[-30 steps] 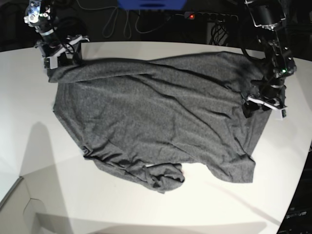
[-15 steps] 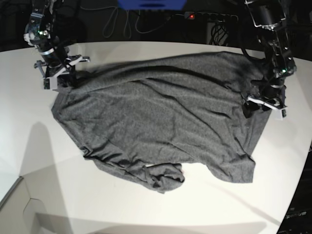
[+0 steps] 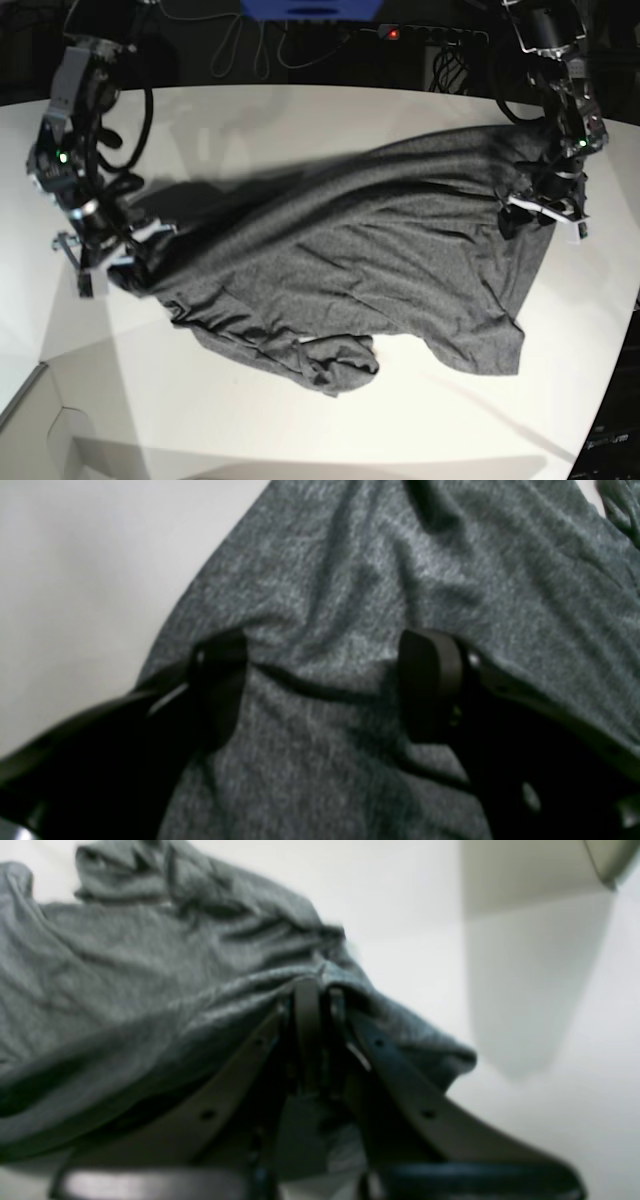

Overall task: Layout the t-shirt on the table in an organized manner, then fold the t-shirt properly
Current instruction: 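Pull the shirt body with the right gripper toward the left gripper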

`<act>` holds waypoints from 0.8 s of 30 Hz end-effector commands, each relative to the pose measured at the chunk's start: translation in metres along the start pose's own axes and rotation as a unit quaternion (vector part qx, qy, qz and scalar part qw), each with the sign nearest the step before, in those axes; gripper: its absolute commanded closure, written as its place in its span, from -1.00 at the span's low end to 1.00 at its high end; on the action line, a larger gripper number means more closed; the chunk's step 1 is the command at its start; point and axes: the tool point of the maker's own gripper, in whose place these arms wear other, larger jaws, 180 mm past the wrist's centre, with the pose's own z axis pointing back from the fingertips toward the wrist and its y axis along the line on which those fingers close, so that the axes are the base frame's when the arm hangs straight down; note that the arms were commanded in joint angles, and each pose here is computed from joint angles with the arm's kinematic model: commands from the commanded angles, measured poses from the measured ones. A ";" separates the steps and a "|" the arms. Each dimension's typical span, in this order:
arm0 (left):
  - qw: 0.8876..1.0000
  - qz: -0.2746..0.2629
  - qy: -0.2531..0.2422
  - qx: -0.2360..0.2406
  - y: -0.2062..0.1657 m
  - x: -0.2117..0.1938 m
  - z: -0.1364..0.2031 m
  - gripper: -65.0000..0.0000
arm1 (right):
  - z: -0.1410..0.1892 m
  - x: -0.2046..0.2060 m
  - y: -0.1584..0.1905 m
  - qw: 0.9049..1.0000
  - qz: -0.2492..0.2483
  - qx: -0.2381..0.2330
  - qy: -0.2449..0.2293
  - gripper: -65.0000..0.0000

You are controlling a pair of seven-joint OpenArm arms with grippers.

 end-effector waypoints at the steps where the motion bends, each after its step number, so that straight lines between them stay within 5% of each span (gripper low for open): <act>1: 1.000 -0.006 0.019 0.009 0.005 -0.005 0.002 -0.43 | -0.002 0.021 -0.003 1.000 0.003 0.000 -0.030 1.00; 7: 1.000 -0.006 0.022 0.010 0.006 -0.008 0.002 -0.43 | -0.046 0.014 0.015 0.999 0.017 0.046 0.016 0.96; 12: 1.000 -0.006 0.020 0.009 0.006 -0.007 0.002 -0.43 | -0.067 0.003 0.021 0.996 0.036 0.068 0.049 0.31; 16: 1.000 -0.006 0.020 0.009 0.006 -0.007 0.002 -0.43 | -0.051 0.020 0.013 0.997 0.047 0.052 0.021 -0.02; 24: 1.000 -0.004 0.021 0.009 0.006 -0.006 0.000 -0.43 | -0.001 -0.036 0.015 0.998 0.019 0.031 0.053 -0.03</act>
